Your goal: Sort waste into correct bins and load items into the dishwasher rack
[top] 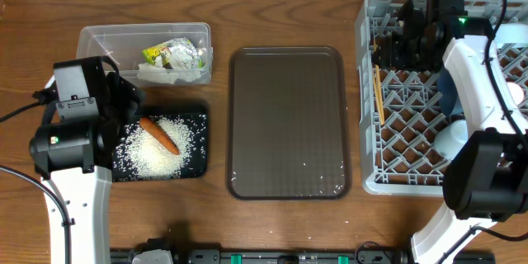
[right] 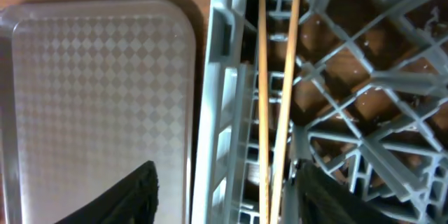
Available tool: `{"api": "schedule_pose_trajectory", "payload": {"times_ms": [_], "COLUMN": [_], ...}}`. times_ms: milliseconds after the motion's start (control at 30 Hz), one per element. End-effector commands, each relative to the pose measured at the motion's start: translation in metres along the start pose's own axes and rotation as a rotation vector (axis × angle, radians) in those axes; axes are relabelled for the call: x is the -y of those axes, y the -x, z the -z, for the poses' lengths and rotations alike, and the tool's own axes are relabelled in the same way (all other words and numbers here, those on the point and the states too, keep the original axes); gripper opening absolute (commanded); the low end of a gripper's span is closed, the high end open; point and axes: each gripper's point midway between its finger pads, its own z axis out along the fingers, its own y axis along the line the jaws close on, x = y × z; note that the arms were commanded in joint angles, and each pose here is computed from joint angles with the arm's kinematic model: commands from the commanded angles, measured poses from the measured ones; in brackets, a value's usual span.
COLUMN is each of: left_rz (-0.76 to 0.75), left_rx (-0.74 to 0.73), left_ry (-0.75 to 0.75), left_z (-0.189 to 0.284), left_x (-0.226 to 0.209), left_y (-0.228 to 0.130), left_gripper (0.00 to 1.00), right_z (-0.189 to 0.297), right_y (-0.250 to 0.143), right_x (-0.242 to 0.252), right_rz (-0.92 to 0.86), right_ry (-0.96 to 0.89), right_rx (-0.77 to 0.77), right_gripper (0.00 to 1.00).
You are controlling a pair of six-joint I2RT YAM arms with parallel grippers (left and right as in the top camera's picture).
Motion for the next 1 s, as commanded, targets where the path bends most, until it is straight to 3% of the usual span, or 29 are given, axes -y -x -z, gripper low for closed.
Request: {"api": "schedule_pose_trajectory", "payload": {"times_ms": [0, 233, 367, 600, 767, 967], "left_rz": [0.007, 0.007, 0.007, 0.007, 0.007, 0.007], "left_rx": [0.002, 0.002, 0.002, 0.002, 0.002, 0.002], "left_ry": [0.005, 0.005, 0.005, 0.005, 0.005, 0.005], "left_z": [0.000, 0.000, 0.000, 0.000, 0.000, 0.000], "left_x": [-0.002, -0.002, -0.002, -0.002, -0.002, -0.002], "left_y": [0.001, 0.001, 0.001, 0.001, 0.001, 0.001], "left_gripper": [0.99, 0.99, 0.99, 0.99, 0.99, 0.99], "right_z": [0.013, 0.078, 0.128, 0.199, 0.216, 0.197], "right_y": [0.002, -0.014, -0.039, -0.091, -0.134, -0.188], "right_x": [-0.006, -0.030, -0.052, -0.079, -0.102, -0.102], "right_rz": [-0.031, -0.045, -0.014, 0.026, 0.089, 0.032], "right_ry": [0.021, 0.028, 0.022, -0.055, -0.003, 0.055], "right_rx": [0.007, 0.034, 0.069, 0.168, 0.201, 0.223], "right_gripper": [0.66, 0.61, 0.57, 0.59, 0.59, 0.61]}}
